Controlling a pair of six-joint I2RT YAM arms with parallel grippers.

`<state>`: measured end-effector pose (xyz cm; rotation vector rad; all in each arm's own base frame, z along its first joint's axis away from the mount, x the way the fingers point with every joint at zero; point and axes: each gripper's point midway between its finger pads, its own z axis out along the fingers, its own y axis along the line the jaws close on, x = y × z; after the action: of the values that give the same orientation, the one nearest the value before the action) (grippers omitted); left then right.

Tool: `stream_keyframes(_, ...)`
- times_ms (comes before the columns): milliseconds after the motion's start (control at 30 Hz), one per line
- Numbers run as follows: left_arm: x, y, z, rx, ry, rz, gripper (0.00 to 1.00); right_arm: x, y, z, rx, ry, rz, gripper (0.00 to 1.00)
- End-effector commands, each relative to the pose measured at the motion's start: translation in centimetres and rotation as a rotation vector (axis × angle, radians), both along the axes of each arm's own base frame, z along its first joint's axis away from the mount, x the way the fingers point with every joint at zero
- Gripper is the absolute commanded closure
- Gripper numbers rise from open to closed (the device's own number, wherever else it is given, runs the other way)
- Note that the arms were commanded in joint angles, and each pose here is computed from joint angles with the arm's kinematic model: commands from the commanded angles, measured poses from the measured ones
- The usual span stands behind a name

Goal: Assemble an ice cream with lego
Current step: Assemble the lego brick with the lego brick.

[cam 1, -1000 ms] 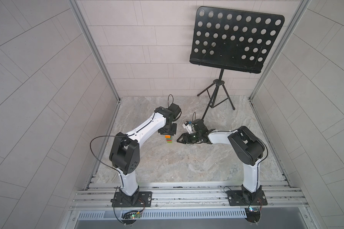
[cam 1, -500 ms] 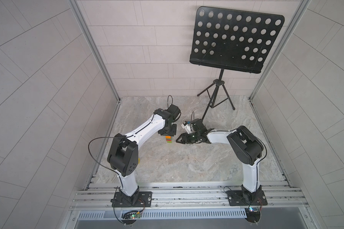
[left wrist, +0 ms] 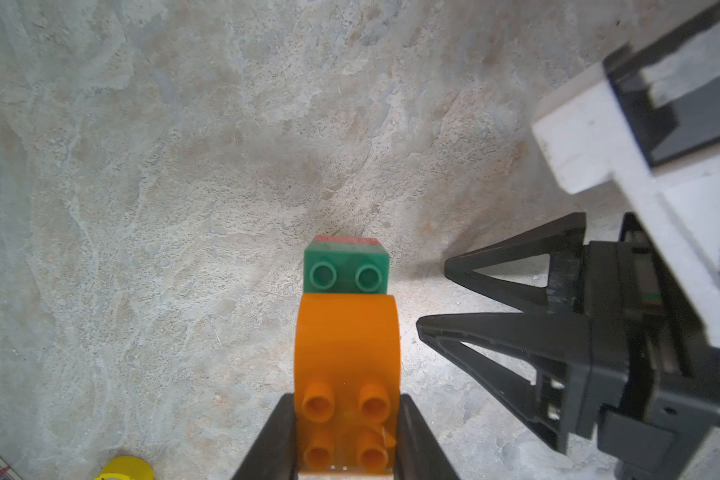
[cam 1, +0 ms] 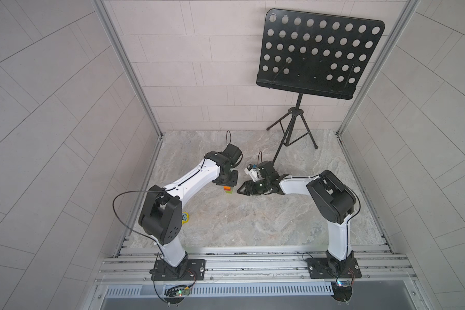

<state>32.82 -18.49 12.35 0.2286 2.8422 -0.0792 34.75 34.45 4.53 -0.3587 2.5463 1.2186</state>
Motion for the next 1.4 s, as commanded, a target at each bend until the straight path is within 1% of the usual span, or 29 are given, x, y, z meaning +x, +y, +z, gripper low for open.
stream_keyframes(0, 0.6, 0.4, 1.2, 0.002, -0.061, -0.031, 0.96, -0.5, 0.1, -0.8, -0.023, 0.013, 0.018, 0.43)
stream_keyframes(133, 0.8, 0.5, 1.5, 0.014, -0.079, -0.048, 0.96, -0.5, 0.2, -0.7, -0.02, 0.014, 0.021, 0.43)
stream_keyframes(367, 0.7, 0.6, 0.5, 0.034, -0.035, -0.045, 0.97, -0.6, 0.2, -0.6, -0.02, 0.011, 0.023, 0.43)
stream_keyframes(867, 0.6, 0.4, -1.3, -0.001, 0.036, -0.035, 0.97, -0.6, 0.2, -0.7, -0.021, 0.011, 0.027, 0.43)
stream_keyframes(1033, 0.3, 0.5, -2.0, 0.015, 0.069, -0.036, 0.97, -0.6, 0.2, -0.6, -0.02, 0.009, 0.027, 0.43)
stream_keyframes(1367, -0.6, 0.8, -4.6, 0.054, 0.162, -0.053, 0.97, -0.6, 0.4, -0.5, -0.011, 0.006, 0.03, 0.43)
